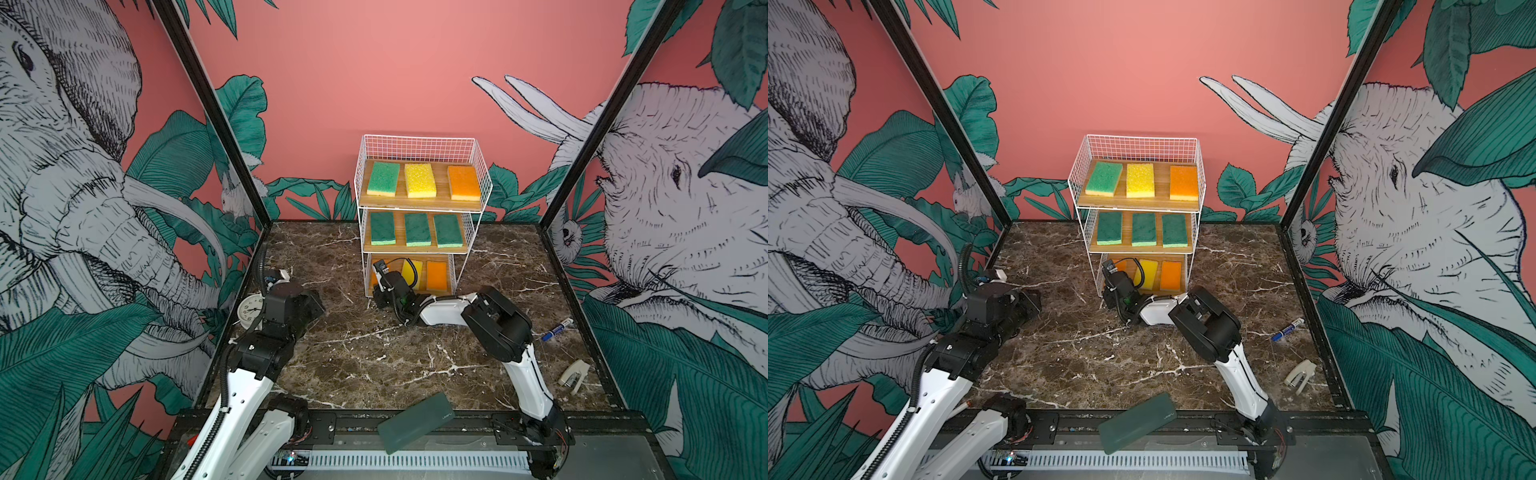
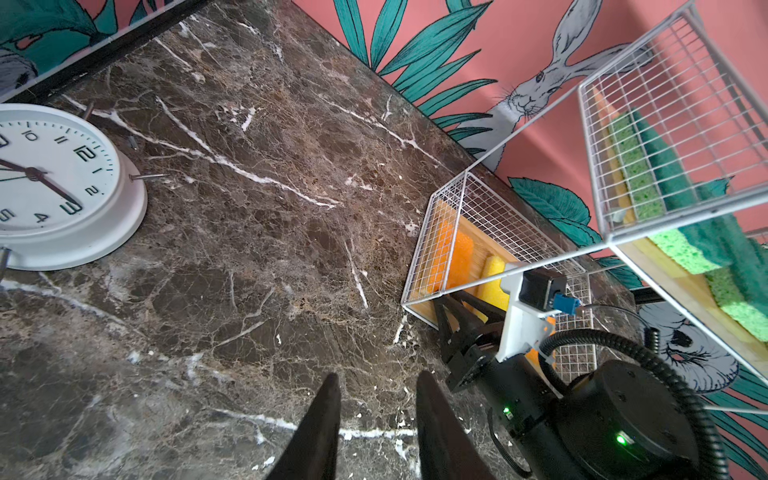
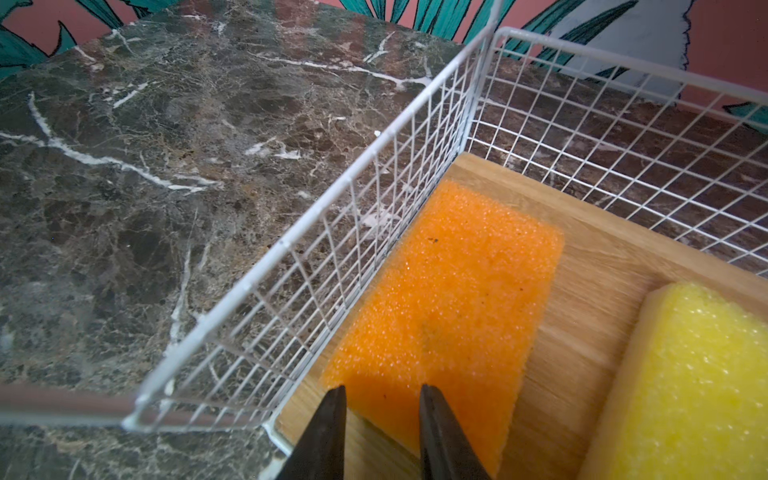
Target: Place and organize the cleaning sponges onto the shelf
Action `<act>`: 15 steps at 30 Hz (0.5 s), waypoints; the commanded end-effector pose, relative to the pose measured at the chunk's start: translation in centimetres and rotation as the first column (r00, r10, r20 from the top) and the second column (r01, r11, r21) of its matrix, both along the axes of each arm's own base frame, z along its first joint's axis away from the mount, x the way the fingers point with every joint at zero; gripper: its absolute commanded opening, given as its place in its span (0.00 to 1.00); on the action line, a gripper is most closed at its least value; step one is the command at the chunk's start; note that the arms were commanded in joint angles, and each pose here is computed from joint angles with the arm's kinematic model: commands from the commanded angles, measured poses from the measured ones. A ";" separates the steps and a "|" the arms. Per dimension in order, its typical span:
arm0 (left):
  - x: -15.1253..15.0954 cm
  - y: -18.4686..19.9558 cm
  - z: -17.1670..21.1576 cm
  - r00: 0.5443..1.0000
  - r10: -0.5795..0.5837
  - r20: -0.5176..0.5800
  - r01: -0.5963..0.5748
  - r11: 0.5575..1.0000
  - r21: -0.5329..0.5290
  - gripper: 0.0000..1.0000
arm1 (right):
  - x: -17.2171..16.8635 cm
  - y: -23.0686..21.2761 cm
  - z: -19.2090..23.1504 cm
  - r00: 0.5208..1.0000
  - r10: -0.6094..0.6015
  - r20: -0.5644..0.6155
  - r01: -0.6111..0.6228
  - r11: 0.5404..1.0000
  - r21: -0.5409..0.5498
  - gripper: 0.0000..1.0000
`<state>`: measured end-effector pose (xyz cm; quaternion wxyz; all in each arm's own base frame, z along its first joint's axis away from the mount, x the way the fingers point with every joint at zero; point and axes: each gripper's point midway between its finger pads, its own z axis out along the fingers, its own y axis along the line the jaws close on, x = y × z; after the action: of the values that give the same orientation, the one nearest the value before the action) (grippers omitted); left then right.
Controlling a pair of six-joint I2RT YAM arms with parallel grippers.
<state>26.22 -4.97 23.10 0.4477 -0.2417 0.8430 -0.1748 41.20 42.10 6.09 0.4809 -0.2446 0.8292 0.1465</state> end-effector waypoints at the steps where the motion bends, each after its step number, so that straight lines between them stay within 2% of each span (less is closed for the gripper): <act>1: -0.2 0.6 0.1 1.000 0.023 0.012 -0.023 1.000 0.009 0.33 | 0.7 -0.3 -0.4 1.000 -0.031 0.000 0.031 1.000 -0.002 0.33; 15: -0.7 1.2 0.1 0.999 0.044 0.014 -0.044 0.999 0.023 0.33 | 0.9 0.4 0.6 1.000 -0.026 0.007 0.025 0.999 0.045 0.34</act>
<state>25.82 -4.32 23.61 0.4603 -0.2484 0.8354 -0.1691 41.50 42.29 6.12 0.4830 -0.2354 0.8300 0.1499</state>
